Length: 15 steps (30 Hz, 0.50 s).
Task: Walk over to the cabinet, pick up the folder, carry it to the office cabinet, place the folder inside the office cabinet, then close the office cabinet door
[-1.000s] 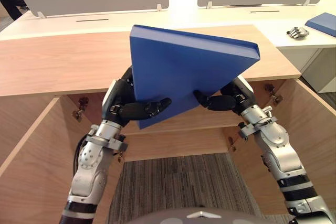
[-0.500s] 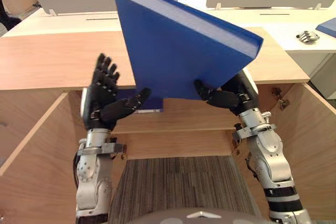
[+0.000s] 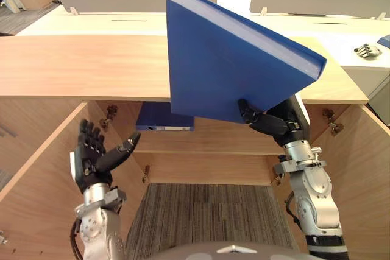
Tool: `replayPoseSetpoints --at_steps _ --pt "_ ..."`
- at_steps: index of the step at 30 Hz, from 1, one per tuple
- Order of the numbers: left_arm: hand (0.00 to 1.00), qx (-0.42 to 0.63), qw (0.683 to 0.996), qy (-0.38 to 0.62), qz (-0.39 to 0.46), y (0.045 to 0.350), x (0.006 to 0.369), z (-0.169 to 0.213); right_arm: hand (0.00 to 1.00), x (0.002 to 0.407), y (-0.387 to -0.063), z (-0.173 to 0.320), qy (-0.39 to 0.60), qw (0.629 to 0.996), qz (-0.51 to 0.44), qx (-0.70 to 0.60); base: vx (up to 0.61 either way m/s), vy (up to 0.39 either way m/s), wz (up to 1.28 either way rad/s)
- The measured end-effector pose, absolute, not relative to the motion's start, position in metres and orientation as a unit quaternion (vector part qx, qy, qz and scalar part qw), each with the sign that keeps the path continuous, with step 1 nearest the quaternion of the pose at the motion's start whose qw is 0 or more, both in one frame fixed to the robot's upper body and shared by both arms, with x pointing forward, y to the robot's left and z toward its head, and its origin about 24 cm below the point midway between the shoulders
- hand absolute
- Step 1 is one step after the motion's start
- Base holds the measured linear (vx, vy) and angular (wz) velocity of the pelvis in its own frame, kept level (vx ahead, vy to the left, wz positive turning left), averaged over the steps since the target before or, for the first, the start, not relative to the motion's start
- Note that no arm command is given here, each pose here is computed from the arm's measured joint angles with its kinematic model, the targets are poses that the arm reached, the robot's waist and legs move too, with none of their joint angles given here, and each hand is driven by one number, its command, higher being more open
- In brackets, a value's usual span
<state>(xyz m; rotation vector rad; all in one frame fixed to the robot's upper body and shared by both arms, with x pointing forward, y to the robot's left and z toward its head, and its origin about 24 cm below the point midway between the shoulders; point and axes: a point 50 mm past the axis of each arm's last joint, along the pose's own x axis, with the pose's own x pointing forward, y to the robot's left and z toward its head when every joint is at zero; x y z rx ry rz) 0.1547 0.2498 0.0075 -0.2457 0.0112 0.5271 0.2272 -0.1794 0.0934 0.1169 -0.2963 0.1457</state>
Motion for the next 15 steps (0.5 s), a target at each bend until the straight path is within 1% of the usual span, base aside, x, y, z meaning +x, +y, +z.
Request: replayPoseSetpoints --at_steps 4,6,9,12,14,15 --pt "1.00 -0.110 0.951 0.101 0.272 0.248 0.142 -0.031 0.00 0.221 -0.176 0.084 -0.128 0.987 0.079 0.065 0.00 0.000 0.00" --pt "1.00 -0.109 0.938 0.180 0.274 0.243 0.129 -0.062 0.00 0.217 -0.166 0.075 -0.107 0.987 0.098 0.073 -0.01 -0.009 -0.04" --pt "1.00 -0.104 0.915 0.280 0.270 0.235 0.108 -0.096 0.00 0.212 -0.150 0.056 -0.061 0.986 0.130 0.086 0.00 -0.005 -0.02" --pt "1.00 -0.083 0.900 0.346 0.251 0.232 0.091 -0.116 0.00 0.209 -0.136 0.036 -0.014 0.983 0.160 0.091 0.00 -0.002 -0.01" --pt "1.00 -0.062 0.884 0.400 0.234 0.232 0.078 -0.131 0.00 0.204 -0.124 0.014 0.039 0.977 0.192 0.083 0.00 0.000 0.00" --pt "1.00 -0.061 0.879 0.411 0.234 0.233 0.075 -0.134 0.00 0.202 -0.121 0.009 0.052 0.975 0.201 0.080 0.00 0.000 0.00"
